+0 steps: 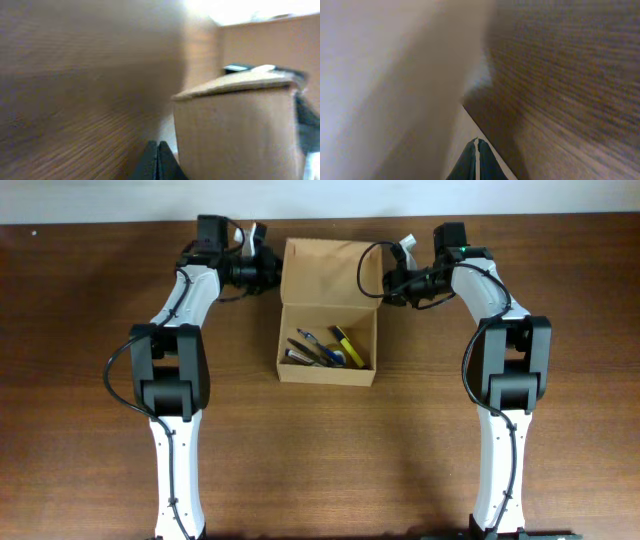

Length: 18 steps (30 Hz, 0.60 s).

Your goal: Pack container

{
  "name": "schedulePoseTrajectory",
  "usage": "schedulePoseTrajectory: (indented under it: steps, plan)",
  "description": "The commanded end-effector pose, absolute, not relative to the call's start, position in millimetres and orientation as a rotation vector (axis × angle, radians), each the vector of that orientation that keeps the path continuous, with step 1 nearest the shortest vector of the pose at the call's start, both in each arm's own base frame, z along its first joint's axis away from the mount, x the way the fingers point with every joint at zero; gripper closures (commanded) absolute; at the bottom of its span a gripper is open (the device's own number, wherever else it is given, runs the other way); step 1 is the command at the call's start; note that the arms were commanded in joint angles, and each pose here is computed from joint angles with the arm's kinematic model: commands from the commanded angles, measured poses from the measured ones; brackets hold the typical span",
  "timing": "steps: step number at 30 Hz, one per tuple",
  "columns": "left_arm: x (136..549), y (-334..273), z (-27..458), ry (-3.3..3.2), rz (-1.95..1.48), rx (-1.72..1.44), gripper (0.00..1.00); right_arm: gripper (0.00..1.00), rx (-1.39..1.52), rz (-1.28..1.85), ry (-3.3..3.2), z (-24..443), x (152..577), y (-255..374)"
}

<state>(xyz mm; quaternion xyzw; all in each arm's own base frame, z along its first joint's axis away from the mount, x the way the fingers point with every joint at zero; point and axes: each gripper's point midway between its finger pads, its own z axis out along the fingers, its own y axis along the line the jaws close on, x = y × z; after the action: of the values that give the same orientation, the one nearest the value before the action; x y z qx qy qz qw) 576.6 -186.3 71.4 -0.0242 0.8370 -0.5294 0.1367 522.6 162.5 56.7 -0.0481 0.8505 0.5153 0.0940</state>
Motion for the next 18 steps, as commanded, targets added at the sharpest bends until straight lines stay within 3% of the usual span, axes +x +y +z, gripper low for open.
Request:
schedulePoseTrajectory:
  steps: [1, 10, 18]
  plan:
    - [578.0, -193.7, 99.1, 2.349, -1.700, -0.050, 0.98, 0.96, -0.176, 1.585, 2.478, 60.9, 521.5, 168.4]
    - [582.4, -196.0, 122.3, 2.294, -1.722, 0.019, 0.98, 0.96, -0.264, 1.627, 2.333, 92.1, 533.1, 165.9]
    - [587.1, -197.3, 141.4, 2.244, -1.720, 0.081, 0.98, 0.96, -0.406, 1.555, 2.193, 153.7, 545.3, 164.4]
